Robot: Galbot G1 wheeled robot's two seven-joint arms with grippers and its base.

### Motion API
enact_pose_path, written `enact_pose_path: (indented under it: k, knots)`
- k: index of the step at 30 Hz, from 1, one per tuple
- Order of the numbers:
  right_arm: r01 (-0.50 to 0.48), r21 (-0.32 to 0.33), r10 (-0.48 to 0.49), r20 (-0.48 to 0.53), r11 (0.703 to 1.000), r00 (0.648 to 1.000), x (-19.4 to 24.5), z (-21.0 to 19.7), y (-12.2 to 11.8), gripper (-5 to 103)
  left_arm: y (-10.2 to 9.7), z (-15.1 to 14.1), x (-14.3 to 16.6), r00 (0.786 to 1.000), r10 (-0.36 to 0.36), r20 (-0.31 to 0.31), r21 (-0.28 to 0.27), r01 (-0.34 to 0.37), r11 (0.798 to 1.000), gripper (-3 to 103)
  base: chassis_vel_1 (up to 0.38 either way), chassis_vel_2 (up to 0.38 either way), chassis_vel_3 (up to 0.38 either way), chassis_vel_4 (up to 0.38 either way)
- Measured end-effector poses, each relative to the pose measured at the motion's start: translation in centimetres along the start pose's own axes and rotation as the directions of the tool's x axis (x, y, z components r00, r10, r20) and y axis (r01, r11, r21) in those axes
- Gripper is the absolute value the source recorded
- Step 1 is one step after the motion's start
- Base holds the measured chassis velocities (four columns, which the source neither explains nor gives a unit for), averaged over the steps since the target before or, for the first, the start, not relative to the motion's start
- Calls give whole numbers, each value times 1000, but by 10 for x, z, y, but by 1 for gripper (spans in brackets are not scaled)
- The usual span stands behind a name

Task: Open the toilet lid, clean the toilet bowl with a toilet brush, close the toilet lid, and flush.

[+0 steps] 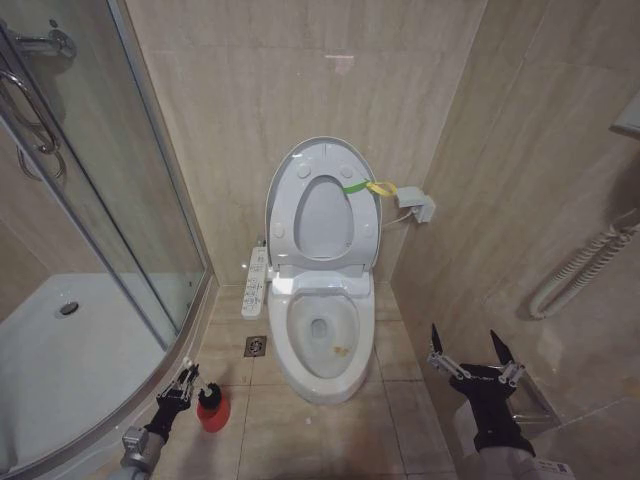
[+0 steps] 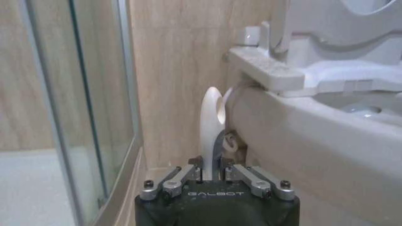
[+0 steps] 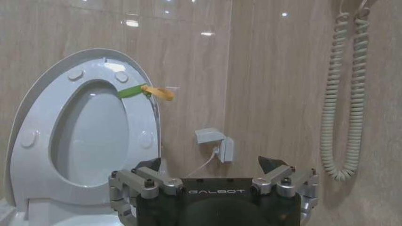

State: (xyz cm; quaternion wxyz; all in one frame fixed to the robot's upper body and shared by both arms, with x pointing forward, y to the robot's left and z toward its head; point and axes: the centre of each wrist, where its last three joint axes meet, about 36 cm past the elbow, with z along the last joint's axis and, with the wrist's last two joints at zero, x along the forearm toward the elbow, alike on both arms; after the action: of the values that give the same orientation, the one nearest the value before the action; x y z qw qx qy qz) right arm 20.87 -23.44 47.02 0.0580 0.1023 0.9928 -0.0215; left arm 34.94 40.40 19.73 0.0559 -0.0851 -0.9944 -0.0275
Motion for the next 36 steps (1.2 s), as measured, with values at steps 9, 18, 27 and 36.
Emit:
enact_pose_path:
  k: [9,18,27,36]
  knots:
    - [0,0,0,0,1000,1000,0,0,0,100,-14,-35,17,998,26,49,20,-27,999,16,0,0,0,0]
    - [0,0,0,0,1000,1000,0,0,0,100,-46,-84,61,991,69,116,33,-74,997,16,0,0,0,0]
    - [0,0,0,0,1000,1000,0,0,0,100,-81,-136,99,976,105,190,34,-114,993,16,0,0,0,0]
    - [0,0,0,0,1000,1000,0,0,0,100,-87,-168,89,956,126,263,29,-139,990,16,0,0,0,0]
